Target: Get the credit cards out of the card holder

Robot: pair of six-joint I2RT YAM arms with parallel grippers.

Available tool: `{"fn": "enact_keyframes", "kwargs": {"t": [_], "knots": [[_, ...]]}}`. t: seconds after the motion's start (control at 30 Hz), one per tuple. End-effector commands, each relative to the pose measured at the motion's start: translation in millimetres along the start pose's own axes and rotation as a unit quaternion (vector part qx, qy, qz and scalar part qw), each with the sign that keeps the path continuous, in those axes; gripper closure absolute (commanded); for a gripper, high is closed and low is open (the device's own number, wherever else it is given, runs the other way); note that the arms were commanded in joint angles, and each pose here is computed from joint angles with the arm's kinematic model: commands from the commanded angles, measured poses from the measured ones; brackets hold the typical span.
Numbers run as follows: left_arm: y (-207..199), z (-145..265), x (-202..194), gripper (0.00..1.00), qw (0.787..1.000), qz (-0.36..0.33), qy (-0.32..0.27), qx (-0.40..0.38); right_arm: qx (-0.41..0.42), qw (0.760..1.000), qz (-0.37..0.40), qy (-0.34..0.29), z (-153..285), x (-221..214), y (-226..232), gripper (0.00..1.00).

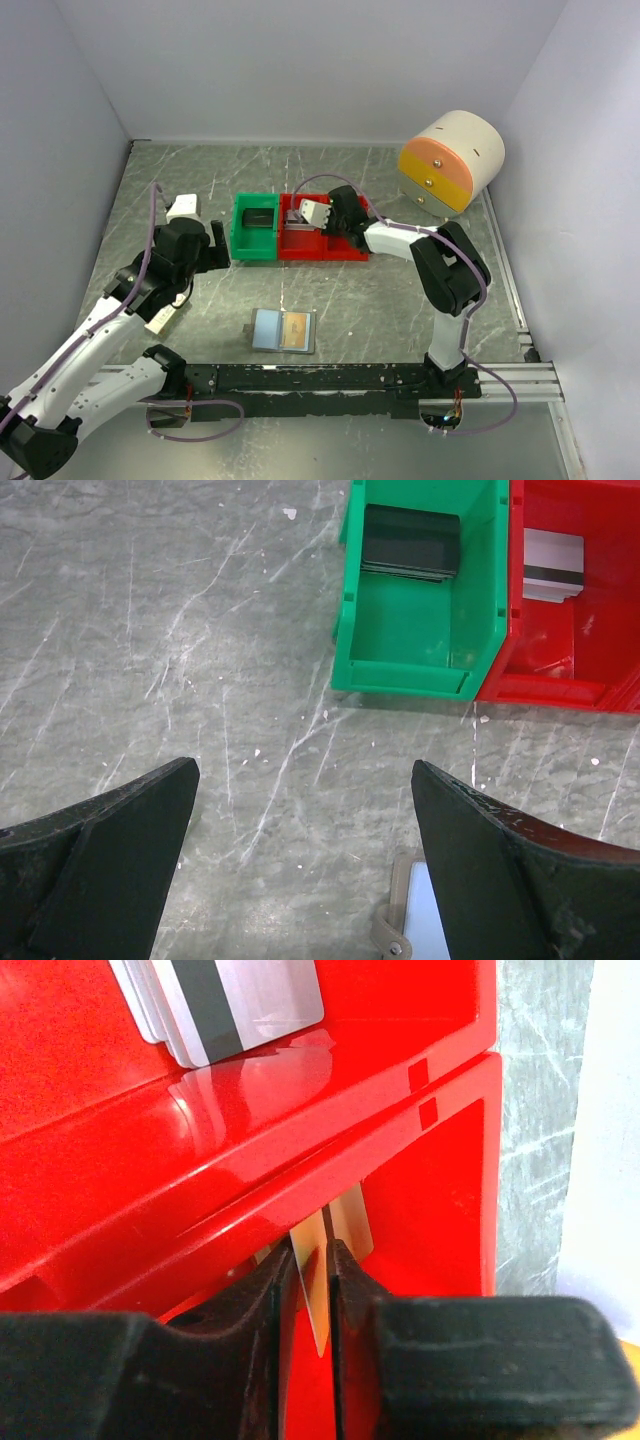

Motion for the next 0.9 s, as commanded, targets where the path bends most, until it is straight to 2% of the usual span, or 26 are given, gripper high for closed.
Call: {"fn": "enact_keyframes", "kwargs": {"t": [0.0,0.07,0.6,0.87], "knots": [[2,-2,1,0.0,1.0,-0.002,-0.002,0.007,0.021,1.0,0.009,-0.004,-1,-3,2,0.78],[1,-3,0,0.0,1.0,-0.004,0.0,0.007,0.019,1.0,0.004,-0.011,1,-4,-1,0.74],[0,-6,-3,0.01,1.0,-0.011,0.011,0.006,0.022,0.999,-0.014,-0.023,5,-6,-6,0.66],[-1,-4,-2,0.0,1.0,-0.01,0.01,-0.005,-0.051,0.992,-0.083,-0.081,48,11,-41,0.62]]}}
Point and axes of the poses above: each gripper's point midway between its finger pads, its own z axis back along the fingers, its own y axis along the line the jaws close on, x = y × z, the point moved 8 cm from there along z, back along the fingers, and after that the axes turned 14 degrees about z, right-handed, at the moved point
